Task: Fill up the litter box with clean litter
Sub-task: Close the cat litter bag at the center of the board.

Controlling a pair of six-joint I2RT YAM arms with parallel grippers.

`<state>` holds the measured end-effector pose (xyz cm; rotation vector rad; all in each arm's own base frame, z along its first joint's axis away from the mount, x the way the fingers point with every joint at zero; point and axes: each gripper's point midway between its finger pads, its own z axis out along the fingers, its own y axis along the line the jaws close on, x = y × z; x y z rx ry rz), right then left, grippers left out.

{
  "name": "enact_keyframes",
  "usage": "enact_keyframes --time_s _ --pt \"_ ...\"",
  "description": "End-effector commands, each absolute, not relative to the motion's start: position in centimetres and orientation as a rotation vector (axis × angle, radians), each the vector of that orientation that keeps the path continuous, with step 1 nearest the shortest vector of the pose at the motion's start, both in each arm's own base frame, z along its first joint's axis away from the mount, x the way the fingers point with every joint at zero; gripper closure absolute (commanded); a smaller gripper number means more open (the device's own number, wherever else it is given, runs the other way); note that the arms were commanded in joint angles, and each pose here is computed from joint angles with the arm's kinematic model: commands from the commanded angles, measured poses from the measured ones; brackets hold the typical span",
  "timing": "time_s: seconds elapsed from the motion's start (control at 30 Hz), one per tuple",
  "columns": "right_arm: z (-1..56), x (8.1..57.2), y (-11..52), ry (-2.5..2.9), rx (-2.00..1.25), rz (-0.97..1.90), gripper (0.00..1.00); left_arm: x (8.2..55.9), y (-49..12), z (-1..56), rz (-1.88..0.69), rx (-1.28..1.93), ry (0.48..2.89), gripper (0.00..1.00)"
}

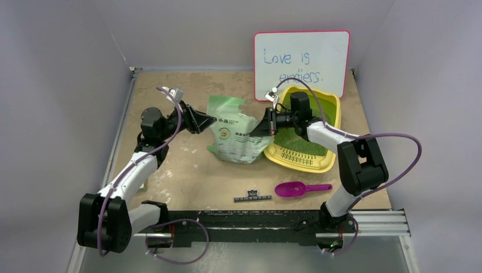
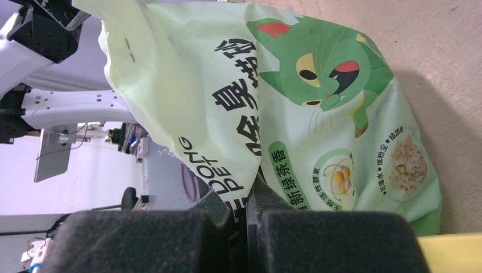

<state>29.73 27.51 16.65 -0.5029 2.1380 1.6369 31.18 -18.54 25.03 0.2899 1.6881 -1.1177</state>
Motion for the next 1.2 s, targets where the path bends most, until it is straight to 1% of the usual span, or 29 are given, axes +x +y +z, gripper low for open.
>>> enact_keyframes --time_s 0.0,0.03,0.1,0.17,0.2,0.23,0.33,0.4,0.47,0.57,0.7,0.87,0.9,0.97,1.03,1.1,1.13,1.17 --pt "19.7 30.7 27.4 2.061 -0.527 1.634 1.0 31.4 -19.4 26.4 -1.186 0.327 1.616 0.57" --pt "19.8 30.6 27.3 2.061 -0.528 1.633 1.0 31.6 -19.6 26.2 -1.199 0.327 1.626 0.61" --pt "20.1 30.3 27.3 2.05 -0.538 1.632 1.0 31.7 -20.5 25.9 -1.234 0.347 1.642 0.72" --pt "20.6 30.0 27.2 2.039 -0.547 1.634 0.97 32.1 -21.3 25.1 -1.254 0.348 1.67 0.95" --pt "20.8 30.1 27.2 2.032 -0.547 1.626 0.95 32.5 -21.4 24.6 -1.249 0.324 1.693 1.0" --pt "21.2 30.1 27.0 2.019 -0.551 1.614 0.91 32.9 -21.3 24.2 -1.242 0.303 1.712 1.0" --pt "22.3 30.8 25.6 1.972 -0.539 1.537 0.63 33.4 -20.4 23.5 -1.175 0.245 1.736 1.0" --pt "23.1 31.0 24.4 1.926 -0.54 1.477 0.48 33.9 -19.1 23.4 -1.1 0.184 1.745 1.0" --pt "23.6 30.8 23.4 1.885 -0.565 1.411 0.36 34.2 -17.6 23.5 -1.054 0.125 1.741 1.0" --pt "23.3 30.2 22.8 1.836 -0.648 1.328 0.29 34.6 -16.1 23.7 -1.035 0.064 1.736 1.0" --pt "21.2 29.7 22.6 1.85 -0.668 1.309 0.28 34.4 -16.7 23.8 -1.1 0.079 1.729 1.0" --pt "19.9 28.9 23.3 1.883 -0.69 1.371 0.32 34.3 -16.5 23.2 -1.091 0.066 1.75 1.0" --pt "19.7 28.6 23.5 1.886 -0.704 1.365 0.34 34.3 -16.5 23.1 -1.085 0.066 1.754 1.0" --pt "19.4 28.5 23.5 1.906 -0.691 1.347 0.46 34.4 -16.5 22.9 -1.082 0.066 1.763 1.0" --pt "19.7 28.2 23.4 1.937 -0.629 1.4 0.66 34.4 -16.4 22.6 -1.074 0.066 1.775 1.0" --pt "20.4 29.3 22.6 1.95 -0.508 1.428 0.87 34.5 -16.2 22.2 -1.051 0.065 1.795 1.0" --pt "20.9 29.4 22.4 1.941 -0.462 1.471 0.95 34.5 -16.0 22.1 -1.037 0.069 1.802 1.0" --pt "21.2 29.5 22.3 1.93 -0.431 1.502 1.0 34.5 -15.9 22.0 -1.022 0.07 1.812 1.0"
